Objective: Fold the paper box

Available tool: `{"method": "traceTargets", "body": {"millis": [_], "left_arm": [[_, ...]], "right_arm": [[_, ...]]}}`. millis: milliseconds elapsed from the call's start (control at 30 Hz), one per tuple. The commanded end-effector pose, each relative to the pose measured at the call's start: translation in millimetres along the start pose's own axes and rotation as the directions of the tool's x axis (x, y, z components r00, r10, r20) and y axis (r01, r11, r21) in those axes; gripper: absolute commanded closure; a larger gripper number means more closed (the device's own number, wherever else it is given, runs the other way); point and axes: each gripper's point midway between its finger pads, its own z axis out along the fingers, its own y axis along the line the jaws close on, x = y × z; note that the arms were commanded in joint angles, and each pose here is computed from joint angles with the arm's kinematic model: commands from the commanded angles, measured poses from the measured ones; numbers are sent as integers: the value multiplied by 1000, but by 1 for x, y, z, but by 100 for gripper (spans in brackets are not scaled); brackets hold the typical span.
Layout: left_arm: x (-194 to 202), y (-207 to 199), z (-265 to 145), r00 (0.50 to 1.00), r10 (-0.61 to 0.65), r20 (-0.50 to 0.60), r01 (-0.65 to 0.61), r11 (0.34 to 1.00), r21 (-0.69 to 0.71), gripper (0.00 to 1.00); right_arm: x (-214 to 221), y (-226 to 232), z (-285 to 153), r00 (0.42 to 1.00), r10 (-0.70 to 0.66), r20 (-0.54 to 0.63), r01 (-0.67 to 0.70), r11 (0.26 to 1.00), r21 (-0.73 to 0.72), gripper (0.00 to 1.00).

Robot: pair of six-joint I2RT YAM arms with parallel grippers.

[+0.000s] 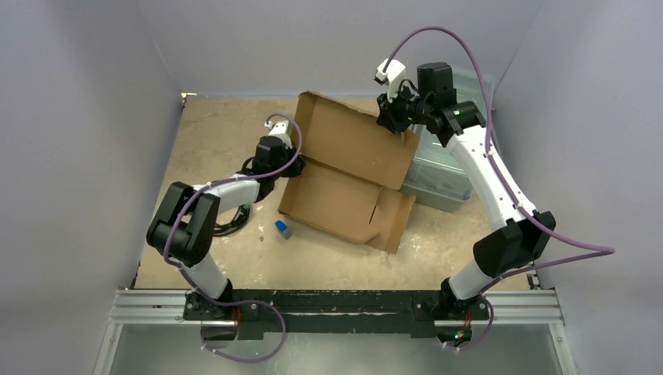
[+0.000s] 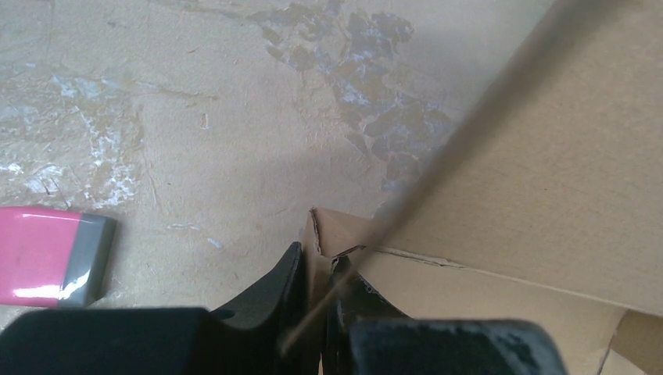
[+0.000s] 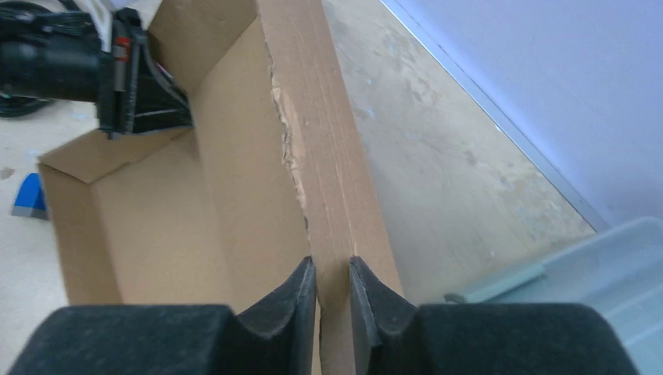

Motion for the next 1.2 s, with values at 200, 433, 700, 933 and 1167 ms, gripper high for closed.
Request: {"method": "traceTargets", "body": {"millis": [200, 433, 700, 933, 1167], "left_arm": [[-29, -29, -2, 994, -95, 45, 89, 989, 119, 86], [-24, -22, -9, 995, -98, 22, 95, 989, 116, 67], [-32, -16, -23, 998, -55, 4, 54, 993, 105, 50], [-26, -7, -35, 999, -6, -45, 10, 997, 78, 49], [-11, 7, -13, 993, 19, -116, -15, 999, 40, 50]], "right_arm": [[-24, -16, -19, 986, -155, 57, 144, 978, 153, 100], [-37, -11, -36, 955, -279, 102, 251, 942, 223, 100], [-37, -3, -34, 941, -326, 89, 298, 926, 234, 100], [-36, -1, -36, 939, -332, 94, 303, 924, 235, 100], [-37, 13, -35, 935, -333, 121, 309, 934, 181, 100]]}}
